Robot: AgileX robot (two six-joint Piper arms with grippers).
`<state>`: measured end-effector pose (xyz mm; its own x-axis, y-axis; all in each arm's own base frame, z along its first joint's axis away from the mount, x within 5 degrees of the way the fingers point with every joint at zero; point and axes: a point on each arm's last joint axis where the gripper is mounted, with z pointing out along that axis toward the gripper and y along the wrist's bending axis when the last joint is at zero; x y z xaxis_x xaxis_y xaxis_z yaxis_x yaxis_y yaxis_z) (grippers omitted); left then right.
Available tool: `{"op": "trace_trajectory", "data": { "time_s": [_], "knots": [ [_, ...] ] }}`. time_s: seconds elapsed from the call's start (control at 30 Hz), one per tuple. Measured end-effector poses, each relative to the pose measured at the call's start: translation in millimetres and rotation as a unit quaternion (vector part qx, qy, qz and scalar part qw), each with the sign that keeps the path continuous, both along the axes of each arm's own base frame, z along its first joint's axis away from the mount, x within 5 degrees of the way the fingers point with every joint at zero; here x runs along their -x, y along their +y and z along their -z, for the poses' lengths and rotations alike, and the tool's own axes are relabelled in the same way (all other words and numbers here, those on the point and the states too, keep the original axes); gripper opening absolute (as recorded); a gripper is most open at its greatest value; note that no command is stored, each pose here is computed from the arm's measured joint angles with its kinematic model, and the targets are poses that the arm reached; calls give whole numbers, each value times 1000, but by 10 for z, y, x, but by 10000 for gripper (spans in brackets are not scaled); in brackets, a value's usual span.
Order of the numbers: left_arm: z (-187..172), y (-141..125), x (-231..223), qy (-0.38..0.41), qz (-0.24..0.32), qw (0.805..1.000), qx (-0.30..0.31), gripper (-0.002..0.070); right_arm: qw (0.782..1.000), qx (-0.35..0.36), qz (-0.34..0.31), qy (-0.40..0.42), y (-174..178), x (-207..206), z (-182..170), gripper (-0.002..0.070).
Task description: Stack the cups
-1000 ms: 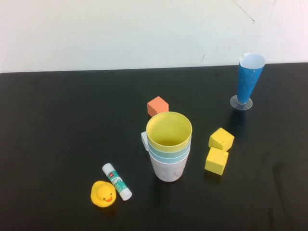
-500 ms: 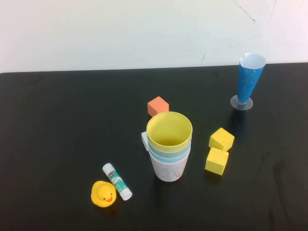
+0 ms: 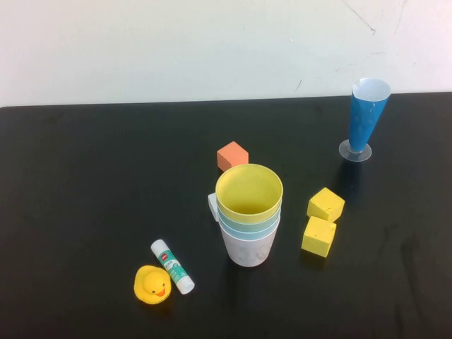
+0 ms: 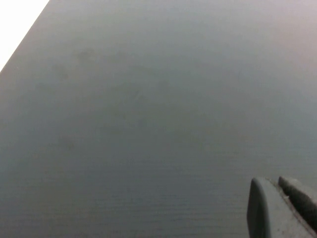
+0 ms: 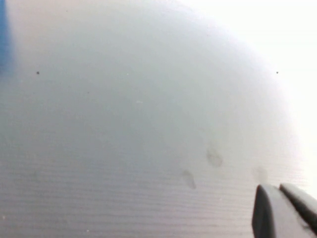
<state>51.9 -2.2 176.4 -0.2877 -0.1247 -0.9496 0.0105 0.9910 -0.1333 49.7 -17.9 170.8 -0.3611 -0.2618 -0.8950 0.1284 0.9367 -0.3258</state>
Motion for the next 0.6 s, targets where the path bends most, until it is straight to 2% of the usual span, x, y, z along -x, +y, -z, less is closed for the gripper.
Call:
{"op": "trace_trajectory", "data": {
  "time_s": [0.4,0.6],
  "knots": [
    [0,0,0,0,0,1000,0,1,999,-32,-23,-7,56,-12,0,-1],
    [0,0,0,0,0,1000,0,1,998,-30,-60,-1,120,-19,7,-1]
  ]
}}
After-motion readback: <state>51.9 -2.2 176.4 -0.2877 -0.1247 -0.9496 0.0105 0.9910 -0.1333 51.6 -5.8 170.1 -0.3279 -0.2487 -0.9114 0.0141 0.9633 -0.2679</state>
